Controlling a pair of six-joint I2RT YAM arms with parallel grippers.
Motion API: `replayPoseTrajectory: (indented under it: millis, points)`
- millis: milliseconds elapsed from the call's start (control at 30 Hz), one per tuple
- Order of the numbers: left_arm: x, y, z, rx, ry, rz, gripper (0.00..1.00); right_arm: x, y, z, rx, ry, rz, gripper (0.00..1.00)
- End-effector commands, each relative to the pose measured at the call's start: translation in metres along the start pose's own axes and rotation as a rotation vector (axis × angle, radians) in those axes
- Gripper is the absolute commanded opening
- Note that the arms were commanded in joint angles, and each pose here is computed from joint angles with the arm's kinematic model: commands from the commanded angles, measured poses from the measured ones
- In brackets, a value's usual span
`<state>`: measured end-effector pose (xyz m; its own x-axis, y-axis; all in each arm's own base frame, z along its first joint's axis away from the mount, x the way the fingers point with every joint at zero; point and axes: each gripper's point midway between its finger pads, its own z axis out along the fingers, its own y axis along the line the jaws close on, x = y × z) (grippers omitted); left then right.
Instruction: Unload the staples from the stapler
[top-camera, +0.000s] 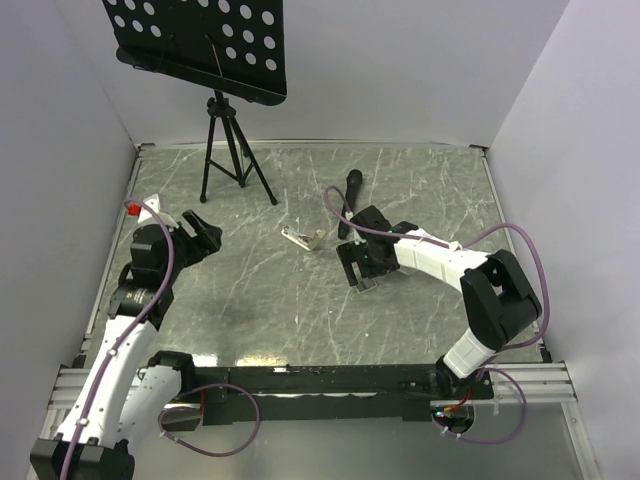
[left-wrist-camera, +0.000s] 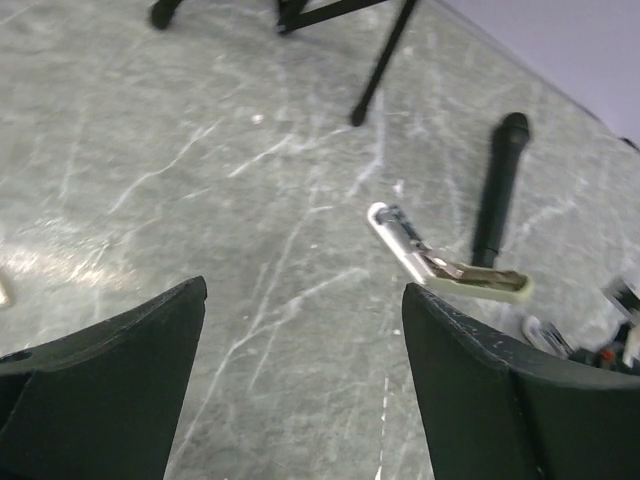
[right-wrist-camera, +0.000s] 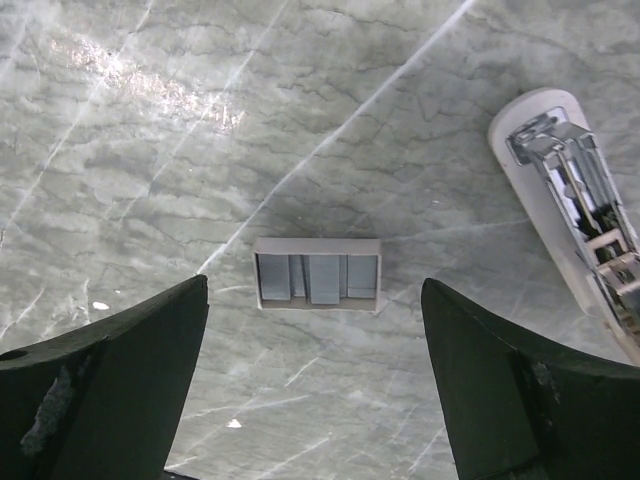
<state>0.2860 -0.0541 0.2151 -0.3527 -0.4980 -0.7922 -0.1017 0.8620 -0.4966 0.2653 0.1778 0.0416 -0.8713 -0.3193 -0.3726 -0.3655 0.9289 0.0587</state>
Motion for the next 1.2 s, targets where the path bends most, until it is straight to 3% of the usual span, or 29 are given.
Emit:
replayPoseTrajectory:
  millis: [0,200,467,833,1100,1167]
  points:
    - [-0.022,0.013,0.003,-0.131,-0.063,-0.067,0.86,-0.004,0.003,0.006,-0.017,-0.009,0.018,0.94]
    - [-0.024,0.04,0.0,-0.278,-0.122,-0.162,0.97,-0.002,0.011,0.008,-0.058,0.002,0.036,0.94]
    - [-0.034,0.074,-0.016,-0.463,-0.256,-0.282,0.97,0.009,0.011,0.012,-0.065,0.021,0.043,0.93]
    - [-0.014,0.144,-0.028,-0.878,-0.239,-0.462,0.99,-0.001,0.037,-0.007,-0.146,-0.035,0.033,0.93]
    - [-0.006,0.217,-0.054,-1.182,-0.313,-0.71,0.98,-0.012,0.032,-0.04,-0.131,-0.136,0.061,1.0]
    - [0.002,0.227,-0.057,-1.263,-0.312,-0.761,0.88,-0.016,0.031,-0.052,-0.131,-0.167,0.067,1.0]
